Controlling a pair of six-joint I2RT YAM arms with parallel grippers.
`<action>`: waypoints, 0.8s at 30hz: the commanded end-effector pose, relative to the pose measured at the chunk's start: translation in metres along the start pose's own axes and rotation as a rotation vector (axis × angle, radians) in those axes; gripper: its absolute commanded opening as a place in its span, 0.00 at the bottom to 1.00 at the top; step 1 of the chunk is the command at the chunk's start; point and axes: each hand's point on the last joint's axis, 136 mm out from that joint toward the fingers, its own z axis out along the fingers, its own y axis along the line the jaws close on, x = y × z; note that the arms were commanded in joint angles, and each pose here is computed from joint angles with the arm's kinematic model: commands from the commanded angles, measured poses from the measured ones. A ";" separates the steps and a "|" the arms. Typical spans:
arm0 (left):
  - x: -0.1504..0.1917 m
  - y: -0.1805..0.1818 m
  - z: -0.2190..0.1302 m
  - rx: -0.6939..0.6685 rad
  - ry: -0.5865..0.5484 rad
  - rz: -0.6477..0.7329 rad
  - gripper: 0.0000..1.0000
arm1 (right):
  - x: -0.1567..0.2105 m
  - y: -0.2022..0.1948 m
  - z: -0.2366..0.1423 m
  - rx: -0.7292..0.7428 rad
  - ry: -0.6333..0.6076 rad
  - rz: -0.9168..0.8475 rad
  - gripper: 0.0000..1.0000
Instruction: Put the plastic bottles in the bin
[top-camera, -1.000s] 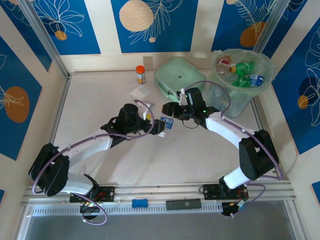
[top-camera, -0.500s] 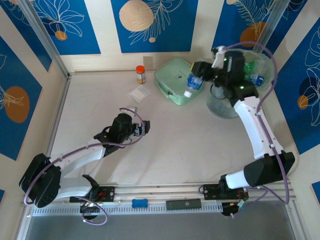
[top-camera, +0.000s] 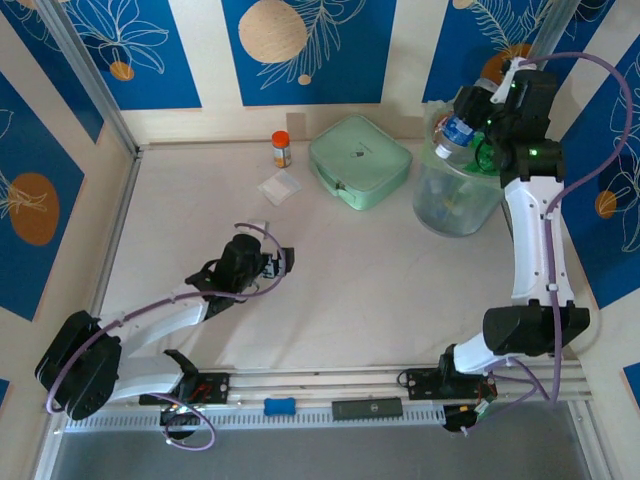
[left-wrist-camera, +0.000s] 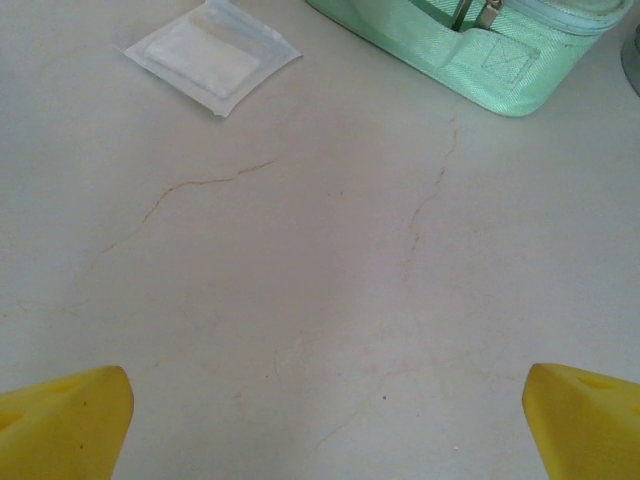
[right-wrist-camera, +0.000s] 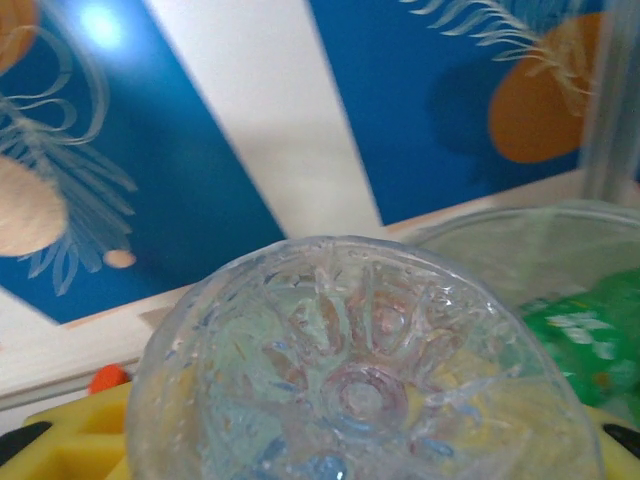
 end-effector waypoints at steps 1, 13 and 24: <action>-0.004 0.004 -0.004 0.000 -0.026 -0.022 0.99 | -0.009 -0.027 0.000 0.097 -0.019 0.007 0.49; -0.004 0.006 -0.009 -0.001 -0.029 -0.036 0.99 | 0.015 -0.085 0.039 0.187 0.067 0.136 0.49; -0.009 -0.002 -0.002 0.025 -0.021 -0.036 0.99 | 0.039 -0.083 0.060 0.132 0.157 0.227 0.72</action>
